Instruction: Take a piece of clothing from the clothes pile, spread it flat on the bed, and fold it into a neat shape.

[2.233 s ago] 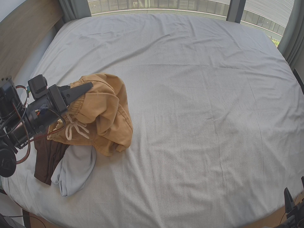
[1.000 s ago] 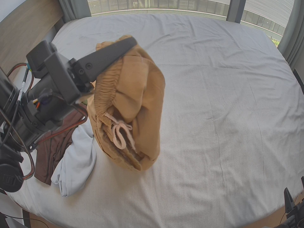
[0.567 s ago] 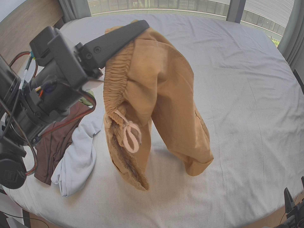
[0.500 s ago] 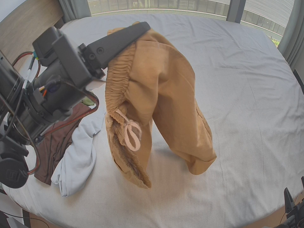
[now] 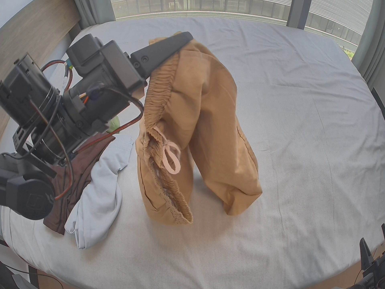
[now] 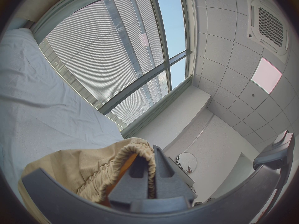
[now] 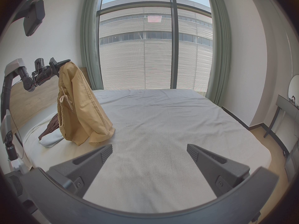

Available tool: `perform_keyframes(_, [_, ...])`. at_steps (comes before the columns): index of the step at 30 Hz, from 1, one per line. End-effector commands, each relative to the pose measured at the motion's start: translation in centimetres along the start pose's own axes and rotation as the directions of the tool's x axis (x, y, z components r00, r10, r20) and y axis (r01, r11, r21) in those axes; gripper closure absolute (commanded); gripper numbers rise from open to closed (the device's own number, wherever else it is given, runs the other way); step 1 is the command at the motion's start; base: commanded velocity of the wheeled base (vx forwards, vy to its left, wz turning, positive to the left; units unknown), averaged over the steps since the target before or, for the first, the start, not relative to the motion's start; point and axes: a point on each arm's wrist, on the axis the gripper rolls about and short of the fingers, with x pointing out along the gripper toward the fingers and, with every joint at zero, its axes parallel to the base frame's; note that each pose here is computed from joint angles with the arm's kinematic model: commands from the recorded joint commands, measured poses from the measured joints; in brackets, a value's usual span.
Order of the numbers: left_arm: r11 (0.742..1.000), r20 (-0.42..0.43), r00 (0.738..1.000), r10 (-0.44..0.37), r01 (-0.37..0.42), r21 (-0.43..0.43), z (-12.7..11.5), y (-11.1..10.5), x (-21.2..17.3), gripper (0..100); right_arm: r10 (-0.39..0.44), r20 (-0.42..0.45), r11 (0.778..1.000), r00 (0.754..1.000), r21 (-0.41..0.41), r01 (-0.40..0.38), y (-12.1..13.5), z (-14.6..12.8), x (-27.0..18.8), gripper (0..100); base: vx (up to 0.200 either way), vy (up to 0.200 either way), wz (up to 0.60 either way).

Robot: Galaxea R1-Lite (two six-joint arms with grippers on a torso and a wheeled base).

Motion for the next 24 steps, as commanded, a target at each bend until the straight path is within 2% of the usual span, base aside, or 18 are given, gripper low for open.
perform_keyframes(1, [1.0, 0.017, 1.0, -0.013, 0.013, 0.009, 0.5, 0.1, 0.6, 100, 0.0, -0.001, 1.0, 1.0, 0.0, 0.0, 0.0, -0.5, 0.0, 0, 0.0, 0.0, 0.0])
perform_keyframes(9, [1.0, 0.017, 1.0, -0.006, 0.006, 0.003, 0.5, 0.4, 0.9, 100, 0.0, -0.001, 1.0, 1.0, 0.0, 0.0, 0.0, -0.5, 0.0, 0, 0.0, 0.0, 0.0])
perform_keyframes(12, [0.999, 0.001, 0.999, 0.035, -0.035, -0.001, -0.1, 1.9, 0.5, 100, 0.0, -0.001, 1.0, 1.0, 0.0, 0.0, 0.0, -0.5, 0.0, 0, 0.0, 0.0, 0.0])
perform_keyframes(18, [0.997, -0.028, 0.996, 0.079, -0.08, -0.015, -0.9, 2.7, -0.5, 100, 0.0, -0.001, 1.0, 1.0, 0.0, 0.0, 0.0, -0.5, 0.0, 0, 0.0, 0.0, 0.0])
perform_keyframes(21, [0.997, -0.013, 0.997, 0.071, -0.071, -0.007, -0.8, 2.5, -0.7, 100, 0.0, -0.001, 1.0, 1.0, 0.0, 0.0, 0.0, -0.5, 0.0, 0, 0.0, 0.0, 0.0])
perform_keyframes(22, [0.999, 0.056, 0.998, 0.022, -0.024, 0.036, -0.8, 2.9, -0.7, 100, 0.0, -0.001, 1.0, 1.0, -0.001, 0.0, 0.0, -0.5, 0.0, 0, 0.0, 0.0, 0.0])
perform_keyframes(24, [0.999, 0.061, 0.998, 0.024, -0.027, 0.043, -1.0, 3.3, -0.6, 100, 0.0, -0.001, 1.0, 1.0, 0.0, 0.0, 0.0, -0.5, 0.0, 0, 0.0, 0.0, 0.0])
